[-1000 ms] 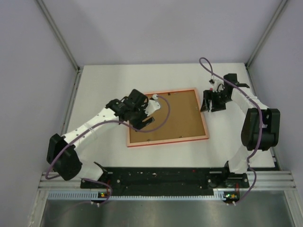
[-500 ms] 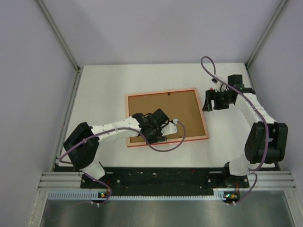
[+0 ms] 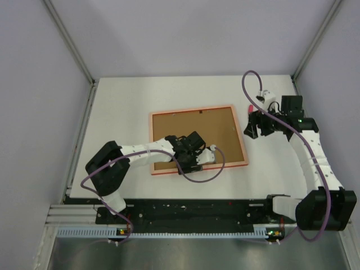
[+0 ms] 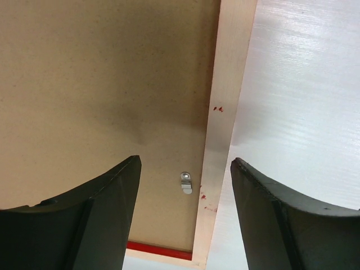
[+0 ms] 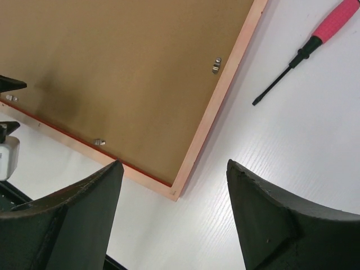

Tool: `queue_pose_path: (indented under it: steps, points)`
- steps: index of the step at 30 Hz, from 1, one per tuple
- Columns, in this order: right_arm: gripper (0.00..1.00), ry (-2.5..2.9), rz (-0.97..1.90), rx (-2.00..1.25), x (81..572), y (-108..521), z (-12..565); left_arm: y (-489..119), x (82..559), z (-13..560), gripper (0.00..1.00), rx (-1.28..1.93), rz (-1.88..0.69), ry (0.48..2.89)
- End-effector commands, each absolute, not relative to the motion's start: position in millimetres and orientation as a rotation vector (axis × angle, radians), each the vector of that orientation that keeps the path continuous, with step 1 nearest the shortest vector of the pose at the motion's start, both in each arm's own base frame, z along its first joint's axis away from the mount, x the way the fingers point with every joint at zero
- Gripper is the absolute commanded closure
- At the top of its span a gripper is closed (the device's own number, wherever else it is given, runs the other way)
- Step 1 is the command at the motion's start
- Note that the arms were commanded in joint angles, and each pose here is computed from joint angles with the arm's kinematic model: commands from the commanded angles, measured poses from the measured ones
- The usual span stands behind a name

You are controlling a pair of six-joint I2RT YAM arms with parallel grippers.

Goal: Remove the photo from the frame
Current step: Turn over the photo frame at the center of the board.

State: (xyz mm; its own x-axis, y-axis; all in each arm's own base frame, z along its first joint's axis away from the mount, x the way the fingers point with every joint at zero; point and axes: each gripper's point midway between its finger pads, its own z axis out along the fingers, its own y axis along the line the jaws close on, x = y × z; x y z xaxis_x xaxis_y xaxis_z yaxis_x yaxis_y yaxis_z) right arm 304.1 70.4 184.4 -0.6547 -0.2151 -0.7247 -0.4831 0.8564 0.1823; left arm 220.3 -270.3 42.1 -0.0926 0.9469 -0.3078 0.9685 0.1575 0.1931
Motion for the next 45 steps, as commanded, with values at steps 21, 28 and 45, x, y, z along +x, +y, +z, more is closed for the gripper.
queue_pose_path:
  steps: [21, 28, 45]
  points:
    - [0.23, 1.957, 0.438, -0.973, 233, 89, 228, -285, 216, 16, 1.00, 1.815, -0.142, 2.175]
    - [0.21, 1.625, 0.341, -1.297, 193, 101, 250, -286, 222, 37, 1.00, 1.794, -0.142, 2.154]
    - [0.26, 1.098, 0.439, -1.864, 128, 125, 174, -293, 232, 70, 1.00, 1.742, -0.260, 2.160]
